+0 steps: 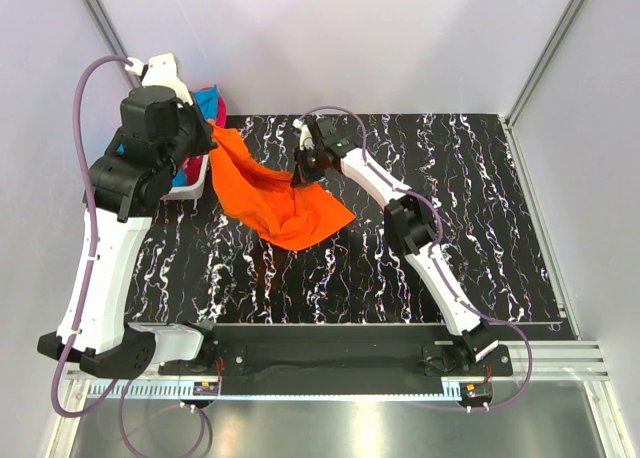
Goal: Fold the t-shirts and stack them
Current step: Flatten the tshirt out
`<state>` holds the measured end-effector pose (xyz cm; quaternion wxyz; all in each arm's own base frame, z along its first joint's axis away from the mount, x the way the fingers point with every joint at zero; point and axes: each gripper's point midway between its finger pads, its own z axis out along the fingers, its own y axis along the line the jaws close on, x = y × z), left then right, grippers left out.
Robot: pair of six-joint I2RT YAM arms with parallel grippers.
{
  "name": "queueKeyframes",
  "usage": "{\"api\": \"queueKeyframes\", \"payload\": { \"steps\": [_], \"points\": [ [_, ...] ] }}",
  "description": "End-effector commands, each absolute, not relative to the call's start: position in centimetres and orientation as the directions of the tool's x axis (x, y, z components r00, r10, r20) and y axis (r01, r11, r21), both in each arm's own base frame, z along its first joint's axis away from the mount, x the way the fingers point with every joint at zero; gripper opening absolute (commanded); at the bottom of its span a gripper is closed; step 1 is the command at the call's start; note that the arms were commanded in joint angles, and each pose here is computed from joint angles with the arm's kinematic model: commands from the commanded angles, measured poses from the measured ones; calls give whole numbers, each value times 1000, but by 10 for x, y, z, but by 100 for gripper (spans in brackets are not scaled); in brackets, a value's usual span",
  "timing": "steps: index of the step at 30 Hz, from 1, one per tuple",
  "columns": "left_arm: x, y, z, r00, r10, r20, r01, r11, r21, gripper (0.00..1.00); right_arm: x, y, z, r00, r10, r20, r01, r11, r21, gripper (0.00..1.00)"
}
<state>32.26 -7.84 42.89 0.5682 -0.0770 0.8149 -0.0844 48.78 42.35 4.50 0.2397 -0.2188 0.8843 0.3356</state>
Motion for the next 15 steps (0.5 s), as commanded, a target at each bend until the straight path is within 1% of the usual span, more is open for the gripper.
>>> {"api": "queueKeyframes", "payload": {
  "steps": [1,3,4,6,7,8,9,11,12,14,15],
  "points": [
    [320,-73,437,-307,-237,-922,-46,971,-234,0,499,415,104,-718,-200,-667,-584,695,420,0],
    [319,-70,437,-301,-232,-925,-57,973,-226,0,500,404,115,-701,-210,-682,-578,728,370,0],
    [318,-67,439,-294,-228,-928,-65,974,-218,0,499,398,135,-683,-208,-700,-580,738,346,0],
    [317,-63,441,-284,-225,-932,-79,974,-211,0,504,384,151,-651,-216,-727,-565,778,275,0],
    [316,-59,445,-268,-223,-937,-97,974,-205,0,503,377,176,-624,-207,-754,-563,788,249,0],
    [315,-56,446,-262,-221,-939,-106,974,-200,0,504,369,186,-607,-212,-766,-554,803,217,0],
    [314,-53,449,-253,-220,-942,-119,973,-196,0,506,359,212,-571,-197,-797,-531,829,175,0],
    [313,-45,457,-224,-215,-951,-149,972,-184,0,506,342,236,-535,-200,-821,-501,858,117,0],
    [312,-42,462,-211,-215,-954,-159,970,-183,0,506,327,265,-493,-186,-850,-459,885,73,0],
    [314,-38,476,-176,-210,-962,-173,968,-179,0,504,308,292,-456,-183,-871,-410,912,23,0],
    [315,-38,481,-167,-209,-964,-172,969,-180,0,499,292,321,-414,-166,-895,-361,933,-7,0]
  ]
}}
